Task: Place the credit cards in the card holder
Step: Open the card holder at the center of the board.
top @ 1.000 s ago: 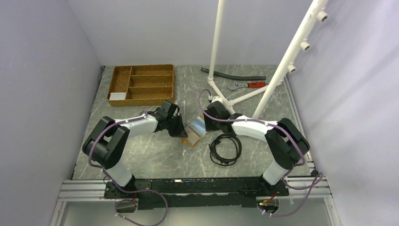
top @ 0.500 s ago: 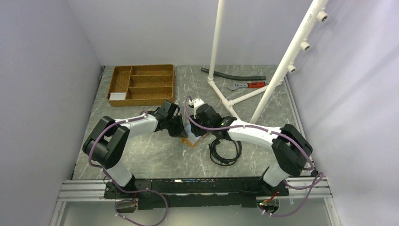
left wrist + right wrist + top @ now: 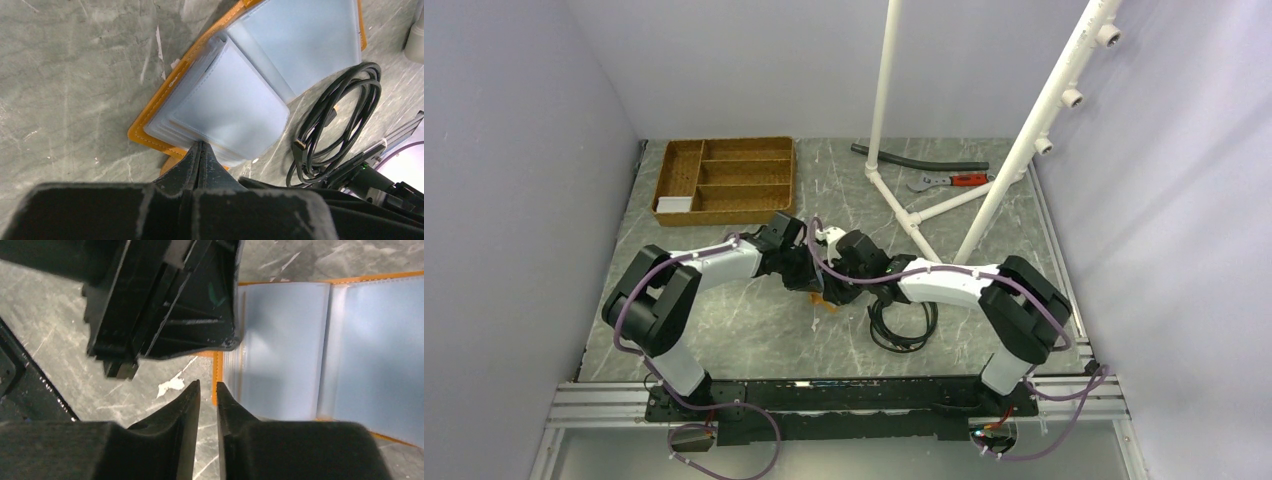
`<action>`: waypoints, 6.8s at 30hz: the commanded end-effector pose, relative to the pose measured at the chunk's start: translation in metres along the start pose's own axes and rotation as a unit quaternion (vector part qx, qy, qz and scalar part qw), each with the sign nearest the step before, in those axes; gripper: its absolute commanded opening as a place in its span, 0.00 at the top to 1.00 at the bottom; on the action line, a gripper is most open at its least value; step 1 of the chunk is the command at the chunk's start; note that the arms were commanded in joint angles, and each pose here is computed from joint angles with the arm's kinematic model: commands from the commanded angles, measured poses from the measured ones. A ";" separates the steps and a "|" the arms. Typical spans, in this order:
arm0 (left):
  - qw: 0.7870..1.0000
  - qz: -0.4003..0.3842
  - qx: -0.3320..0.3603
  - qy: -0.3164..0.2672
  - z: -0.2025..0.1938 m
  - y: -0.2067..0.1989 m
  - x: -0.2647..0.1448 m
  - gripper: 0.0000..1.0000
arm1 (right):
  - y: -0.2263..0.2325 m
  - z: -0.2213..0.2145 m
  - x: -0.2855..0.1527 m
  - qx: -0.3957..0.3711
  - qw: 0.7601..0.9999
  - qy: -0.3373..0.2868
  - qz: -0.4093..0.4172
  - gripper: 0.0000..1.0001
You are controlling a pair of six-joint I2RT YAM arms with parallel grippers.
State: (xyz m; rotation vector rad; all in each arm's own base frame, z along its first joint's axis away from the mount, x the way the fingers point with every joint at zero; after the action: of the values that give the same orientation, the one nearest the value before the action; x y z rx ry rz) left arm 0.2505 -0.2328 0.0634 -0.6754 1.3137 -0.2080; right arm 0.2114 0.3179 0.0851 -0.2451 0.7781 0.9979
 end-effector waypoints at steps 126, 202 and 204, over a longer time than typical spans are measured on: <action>0.989 0.141 -0.019 0.032 -0.005 0.049 0.027 1.00 | -0.110 -0.032 -0.021 0.073 0.945 0.087 -0.308 0.43; 0.991 0.006 -0.098 0.086 0.016 0.004 0.035 1.00 | -0.107 -0.044 -0.005 0.216 0.974 -0.029 -0.063 1.00; 0.992 0.009 -0.091 0.088 0.016 0.008 0.037 0.99 | -0.106 -0.042 -0.007 0.209 0.976 -0.031 -0.060 1.00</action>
State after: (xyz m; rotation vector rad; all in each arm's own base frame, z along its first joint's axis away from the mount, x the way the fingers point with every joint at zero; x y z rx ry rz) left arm 0.2916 -0.2611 0.0524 -0.9158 1.4695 -0.2171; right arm 0.2773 0.2461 0.0488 0.1449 0.8633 0.7602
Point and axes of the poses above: each gripper's point midway between its finger pads, its own x axis out along the fingers, its own y axis along the line the jaws close on, z = x × y, the point moved 4 cm from there along -x, back along the fingers, and after that the axes turned 14 degrees about -x, right-handed, at the moved point
